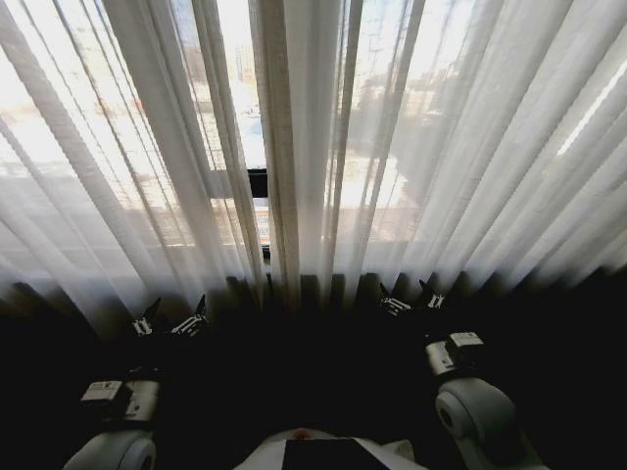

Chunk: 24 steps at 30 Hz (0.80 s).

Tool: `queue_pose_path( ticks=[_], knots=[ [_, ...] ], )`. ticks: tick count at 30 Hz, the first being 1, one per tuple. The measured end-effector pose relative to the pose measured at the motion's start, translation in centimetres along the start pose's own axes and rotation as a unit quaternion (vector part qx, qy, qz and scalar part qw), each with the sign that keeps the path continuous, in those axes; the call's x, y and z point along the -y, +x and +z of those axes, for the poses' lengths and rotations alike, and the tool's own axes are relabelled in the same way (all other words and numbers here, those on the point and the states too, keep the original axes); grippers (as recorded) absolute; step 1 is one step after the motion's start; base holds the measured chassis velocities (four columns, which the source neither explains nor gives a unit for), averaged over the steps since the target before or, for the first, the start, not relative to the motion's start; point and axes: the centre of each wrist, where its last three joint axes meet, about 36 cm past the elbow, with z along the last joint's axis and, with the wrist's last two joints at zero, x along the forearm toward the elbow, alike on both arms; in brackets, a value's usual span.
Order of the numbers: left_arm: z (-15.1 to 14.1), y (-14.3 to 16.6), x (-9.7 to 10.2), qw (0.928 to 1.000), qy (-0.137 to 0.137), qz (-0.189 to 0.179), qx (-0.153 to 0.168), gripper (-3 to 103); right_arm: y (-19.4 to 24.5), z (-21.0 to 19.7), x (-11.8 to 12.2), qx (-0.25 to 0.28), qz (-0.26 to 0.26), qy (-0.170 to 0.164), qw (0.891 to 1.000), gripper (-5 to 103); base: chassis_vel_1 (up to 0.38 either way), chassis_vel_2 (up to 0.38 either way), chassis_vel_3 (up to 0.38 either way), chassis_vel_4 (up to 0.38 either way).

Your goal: Open the curtains by pulling them apart, changing their state from closed to fully open.

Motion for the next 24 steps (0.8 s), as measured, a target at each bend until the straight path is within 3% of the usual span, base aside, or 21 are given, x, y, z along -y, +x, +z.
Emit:
queue_pose_path(
  ticks=[11,15,24],
  knots=[
    [0.4,0.1,0.0,1.0,0.001,-0.003,-0.002,100,-0.3,0.4,-0.1,-0.005,-0.004,-0.001,1.0,100,0.045,0.567,-0.033,-0.564],
    [0.5,0.2,0.0,1.0,0.001,-0.005,-0.002,100,-0.6,0.7,-0.2,-0.007,-0.007,-0.003,1.0,100,0.006,0.415,-0.011,-0.376],
    [0.4,0.3,0.2,1.0,0.001,-0.006,-0.002,100,-3.1,1.9,0.0,-0.029,-0.014,-0.042,0.999,100,0.0,0.05,0.015,-0.056]
  ],
)
